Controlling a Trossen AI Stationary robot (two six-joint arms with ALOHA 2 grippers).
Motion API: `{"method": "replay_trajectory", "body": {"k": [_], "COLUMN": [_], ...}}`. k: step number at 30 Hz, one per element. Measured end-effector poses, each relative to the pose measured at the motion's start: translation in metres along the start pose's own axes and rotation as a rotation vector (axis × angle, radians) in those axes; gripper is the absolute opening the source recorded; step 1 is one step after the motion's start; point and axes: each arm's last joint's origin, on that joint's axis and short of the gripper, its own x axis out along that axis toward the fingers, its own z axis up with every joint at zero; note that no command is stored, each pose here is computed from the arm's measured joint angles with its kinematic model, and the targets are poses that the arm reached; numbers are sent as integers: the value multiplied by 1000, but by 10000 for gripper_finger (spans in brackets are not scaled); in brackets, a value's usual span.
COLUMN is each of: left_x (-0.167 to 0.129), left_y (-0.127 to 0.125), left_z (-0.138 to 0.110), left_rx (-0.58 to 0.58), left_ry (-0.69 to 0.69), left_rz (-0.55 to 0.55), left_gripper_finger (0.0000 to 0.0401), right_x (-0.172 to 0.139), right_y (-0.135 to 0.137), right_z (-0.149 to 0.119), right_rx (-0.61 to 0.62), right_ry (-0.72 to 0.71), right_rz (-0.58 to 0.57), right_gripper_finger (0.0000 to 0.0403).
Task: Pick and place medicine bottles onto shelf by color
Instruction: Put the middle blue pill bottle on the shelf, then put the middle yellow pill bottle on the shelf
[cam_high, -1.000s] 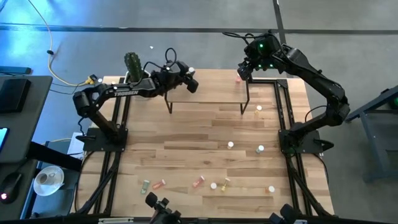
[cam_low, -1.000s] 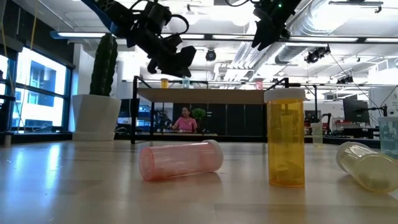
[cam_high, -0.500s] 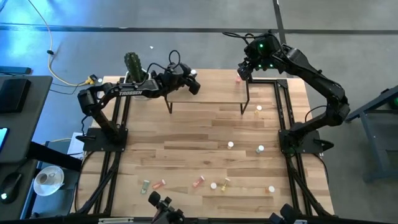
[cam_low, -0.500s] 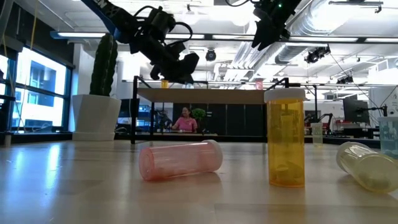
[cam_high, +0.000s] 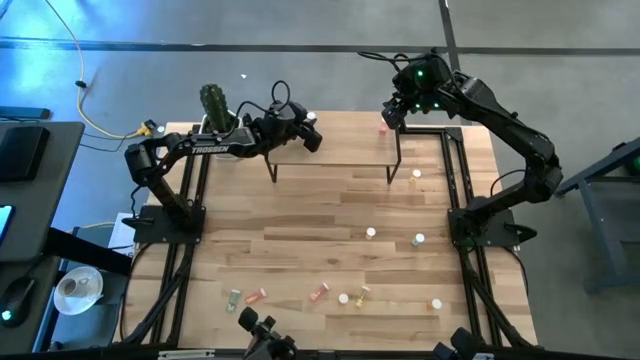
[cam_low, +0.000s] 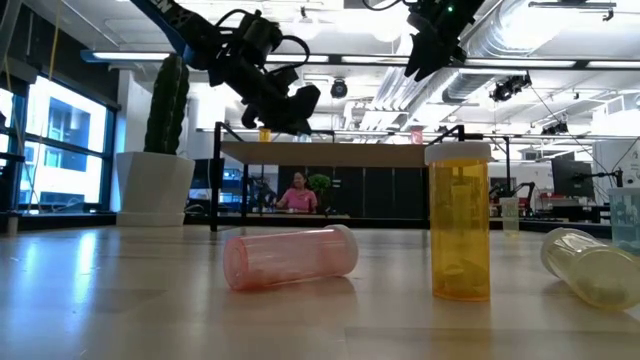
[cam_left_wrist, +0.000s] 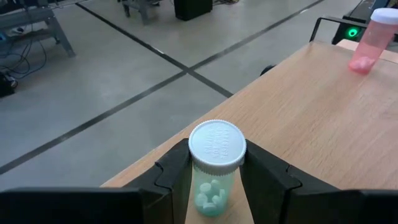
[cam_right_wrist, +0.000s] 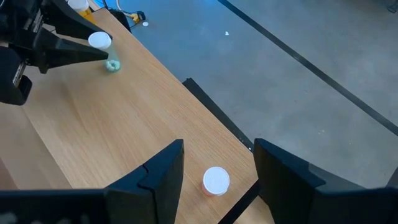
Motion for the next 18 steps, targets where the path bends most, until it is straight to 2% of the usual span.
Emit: {"method": "replay_trajectory", "body": {"k": [18], "left_x": [1], "left_y": [1], "left_z": [-2], "left_rx": [3], "left_ry": [4], "left_rz": [39], "left_gripper_finger": [164], "right_x": [0], "right_y": [0], "right_z": [0], "right_rx": [0], "right_ry": [0], "right_rz": [0], "right_gripper_finger": [186]}}
